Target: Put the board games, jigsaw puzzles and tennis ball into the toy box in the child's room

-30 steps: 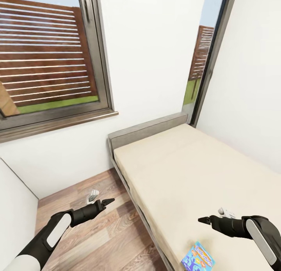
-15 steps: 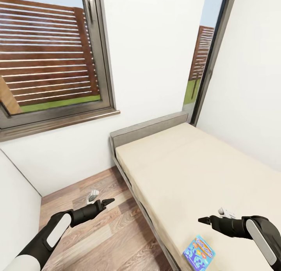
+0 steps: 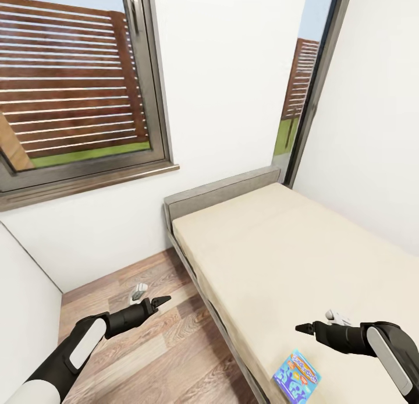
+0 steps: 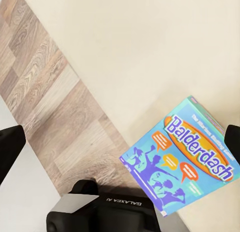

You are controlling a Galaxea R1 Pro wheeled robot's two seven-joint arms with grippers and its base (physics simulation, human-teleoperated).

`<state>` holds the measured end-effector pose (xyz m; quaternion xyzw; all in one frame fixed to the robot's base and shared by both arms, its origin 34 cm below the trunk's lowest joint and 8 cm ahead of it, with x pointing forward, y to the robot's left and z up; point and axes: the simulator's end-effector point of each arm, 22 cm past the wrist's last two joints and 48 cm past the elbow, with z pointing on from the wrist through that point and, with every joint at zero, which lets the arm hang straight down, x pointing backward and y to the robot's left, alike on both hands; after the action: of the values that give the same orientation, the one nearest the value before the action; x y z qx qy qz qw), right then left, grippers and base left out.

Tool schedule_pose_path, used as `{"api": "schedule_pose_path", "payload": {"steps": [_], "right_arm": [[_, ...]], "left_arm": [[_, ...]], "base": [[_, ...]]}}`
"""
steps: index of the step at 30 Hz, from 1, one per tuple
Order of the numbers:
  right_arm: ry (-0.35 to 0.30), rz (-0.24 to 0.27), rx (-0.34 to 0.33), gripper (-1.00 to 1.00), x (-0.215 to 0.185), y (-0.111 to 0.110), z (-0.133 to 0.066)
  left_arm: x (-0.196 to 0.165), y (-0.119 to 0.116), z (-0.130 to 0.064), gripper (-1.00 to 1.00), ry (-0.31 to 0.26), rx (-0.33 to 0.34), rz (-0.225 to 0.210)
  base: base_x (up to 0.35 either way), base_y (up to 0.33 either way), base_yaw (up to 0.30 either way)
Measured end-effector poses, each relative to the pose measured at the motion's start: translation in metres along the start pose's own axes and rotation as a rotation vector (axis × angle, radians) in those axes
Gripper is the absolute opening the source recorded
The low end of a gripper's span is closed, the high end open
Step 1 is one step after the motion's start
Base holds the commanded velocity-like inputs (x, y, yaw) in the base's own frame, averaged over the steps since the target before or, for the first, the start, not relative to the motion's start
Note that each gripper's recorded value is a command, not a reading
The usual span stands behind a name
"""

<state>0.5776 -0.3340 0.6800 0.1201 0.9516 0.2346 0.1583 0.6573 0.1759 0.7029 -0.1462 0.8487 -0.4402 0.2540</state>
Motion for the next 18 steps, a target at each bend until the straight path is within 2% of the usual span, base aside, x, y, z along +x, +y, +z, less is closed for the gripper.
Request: {"api": "schedule_pose_path", "payload": {"steps": [11,18], "right_arm": [[0.0,0.0,0.0,1.0,-0.0001,0.0,0.0],[0.0,0.0,0.0,1.0,-0.0001,0.0,0.0]], "left_arm": [[0.0,0.0,0.0,1.0,0.0,0.0,0.0],[-0.0002,-0.0002,0.0,1.0,0.0,0.0,0.0]], "base": [[-0.004,0.004,0.0],[-0.027,0.064,0.0]]}}
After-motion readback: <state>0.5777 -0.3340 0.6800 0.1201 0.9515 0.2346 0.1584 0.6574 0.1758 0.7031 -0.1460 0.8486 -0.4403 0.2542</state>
